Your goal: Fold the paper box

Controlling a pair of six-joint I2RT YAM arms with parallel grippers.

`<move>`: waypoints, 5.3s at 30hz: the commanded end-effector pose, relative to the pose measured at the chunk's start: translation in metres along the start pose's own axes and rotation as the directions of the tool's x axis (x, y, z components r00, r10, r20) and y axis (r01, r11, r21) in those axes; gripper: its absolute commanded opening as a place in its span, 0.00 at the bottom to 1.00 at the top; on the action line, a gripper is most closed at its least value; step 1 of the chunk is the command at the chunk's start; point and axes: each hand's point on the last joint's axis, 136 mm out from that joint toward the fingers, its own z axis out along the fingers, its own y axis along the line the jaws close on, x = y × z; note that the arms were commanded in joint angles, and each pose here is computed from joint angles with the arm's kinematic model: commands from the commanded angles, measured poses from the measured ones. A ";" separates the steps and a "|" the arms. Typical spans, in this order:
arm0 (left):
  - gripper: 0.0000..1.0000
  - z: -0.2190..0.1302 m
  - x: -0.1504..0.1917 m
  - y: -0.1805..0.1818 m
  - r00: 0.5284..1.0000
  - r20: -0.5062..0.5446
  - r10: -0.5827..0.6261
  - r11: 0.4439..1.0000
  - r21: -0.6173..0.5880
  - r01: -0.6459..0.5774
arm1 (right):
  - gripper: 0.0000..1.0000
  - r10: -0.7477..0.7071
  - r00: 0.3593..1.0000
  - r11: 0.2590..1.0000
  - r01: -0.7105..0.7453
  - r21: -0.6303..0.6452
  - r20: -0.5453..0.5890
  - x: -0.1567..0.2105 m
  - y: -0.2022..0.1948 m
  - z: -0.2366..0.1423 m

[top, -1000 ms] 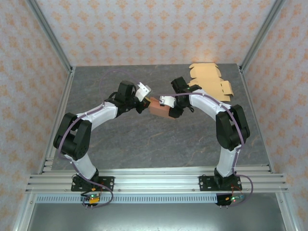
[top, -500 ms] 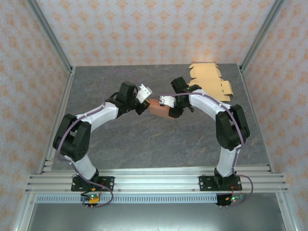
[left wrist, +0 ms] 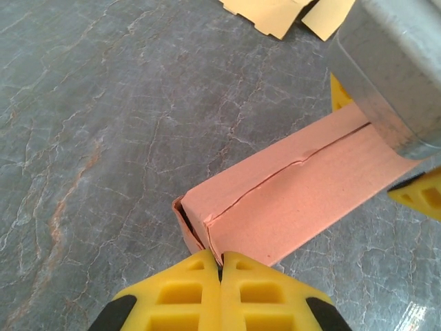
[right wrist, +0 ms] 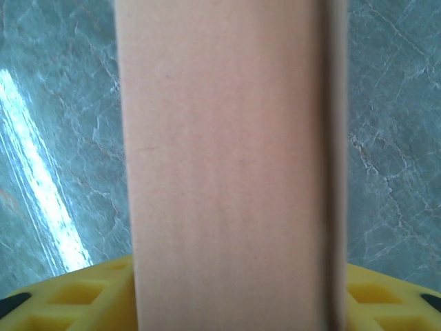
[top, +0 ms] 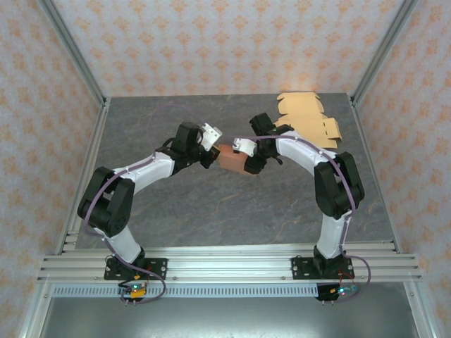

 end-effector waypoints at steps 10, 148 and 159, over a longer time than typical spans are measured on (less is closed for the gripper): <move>0.00 0.016 0.014 -0.002 0.994 -0.070 -0.086 0.996 -0.033 0.084 | 0.73 0.174 0.916 0.980 -0.195 0.024 0.361 -0.044 0.000 -0.069; 0.01 -0.004 -0.019 -0.010 0.879 0.069 -0.473 0.853 -0.217 0.476 | 0.21 0.858 0.450 0.431 -0.893 0.127 0.248 0.000 -0.034 -0.068; 0.01 -0.003 -0.020 -0.014 0.882 0.069 -0.467 0.857 -0.211 0.470 | 0.18 0.873 0.431 0.415 -0.902 0.119 0.229 -0.004 -0.034 -0.063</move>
